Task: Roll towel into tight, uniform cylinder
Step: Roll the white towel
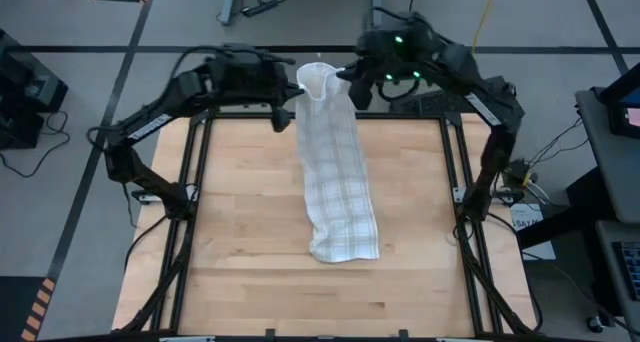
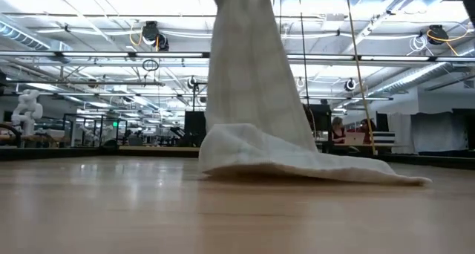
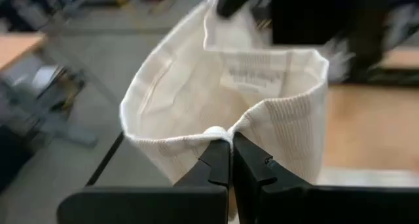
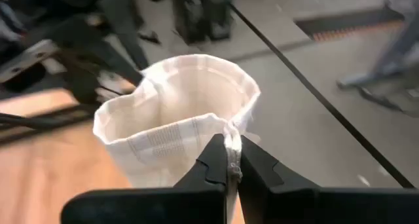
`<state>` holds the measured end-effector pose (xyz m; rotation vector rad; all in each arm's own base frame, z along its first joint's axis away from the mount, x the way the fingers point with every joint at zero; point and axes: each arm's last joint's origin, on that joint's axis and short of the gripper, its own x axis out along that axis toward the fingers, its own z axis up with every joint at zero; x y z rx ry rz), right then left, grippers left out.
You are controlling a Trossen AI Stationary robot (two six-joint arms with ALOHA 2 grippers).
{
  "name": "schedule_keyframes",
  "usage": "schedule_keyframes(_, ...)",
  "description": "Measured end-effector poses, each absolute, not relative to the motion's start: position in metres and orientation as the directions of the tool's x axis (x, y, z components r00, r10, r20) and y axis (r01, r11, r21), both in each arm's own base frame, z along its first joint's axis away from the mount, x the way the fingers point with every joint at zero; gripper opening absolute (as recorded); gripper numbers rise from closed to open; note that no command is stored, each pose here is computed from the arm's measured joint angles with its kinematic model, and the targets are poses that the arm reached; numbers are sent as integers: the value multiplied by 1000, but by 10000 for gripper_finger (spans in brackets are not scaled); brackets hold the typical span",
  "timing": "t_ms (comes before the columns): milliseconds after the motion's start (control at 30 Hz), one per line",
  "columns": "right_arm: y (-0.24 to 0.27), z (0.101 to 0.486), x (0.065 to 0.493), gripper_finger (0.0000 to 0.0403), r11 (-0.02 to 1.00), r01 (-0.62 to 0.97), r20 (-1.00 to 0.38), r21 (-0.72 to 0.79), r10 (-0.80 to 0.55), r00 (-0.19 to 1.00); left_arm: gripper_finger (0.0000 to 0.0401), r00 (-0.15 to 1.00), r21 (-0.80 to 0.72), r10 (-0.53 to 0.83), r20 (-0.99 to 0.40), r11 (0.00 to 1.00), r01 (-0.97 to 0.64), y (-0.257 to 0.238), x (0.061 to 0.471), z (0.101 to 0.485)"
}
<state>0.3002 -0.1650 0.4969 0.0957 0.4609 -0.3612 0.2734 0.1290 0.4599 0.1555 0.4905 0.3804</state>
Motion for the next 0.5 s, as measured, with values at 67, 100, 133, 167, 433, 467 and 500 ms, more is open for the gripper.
schedule_keyframes(67, -184, 486, 303, 4, 919, 394, -488, 0, -344, 802, 2, 771, 247, 425, -474, 905, -347, 145, 277, 442)
schedule_keyframes(100, -193, 480, 303, 4, 913, 409, -509, -5, -354, 784, 2, 752, 248, 440, -491, 898, -363, 154, 279, 433)
schedule_keyframes(133, -201, 474, 304, 4, 907, 420, -530, -9, -361, 768, 2, 735, 247, 451, -507, 893, -377, 162, 280, 424)
schedule_keyframes(167, -209, 469, 304, 4, 903, 430, -542, -16, -369, 755, 2, 719, 245, 463, -519, 886, -394, 170, 280, 417)
schedule_keyframes(433, -273, 423, 307, 4, 895, 445, -636, 11, -337, 694, 2, 659, 209, 504, -558, 854, -477, 236, 289, 366)
schedule_keyframes(467, -279, 417, 308, 4, 895, 446, -647, 20, -329, 688, 2, 651, 209, 508, -564, 851, -483, 243, 290, 360)
schedule_keyframes(500, -286, 411, 309, 4, 893, 450, -657, 27, -323, 681, 2, 643, 206, 511, -570, 847, -491, 250, 291, 354)
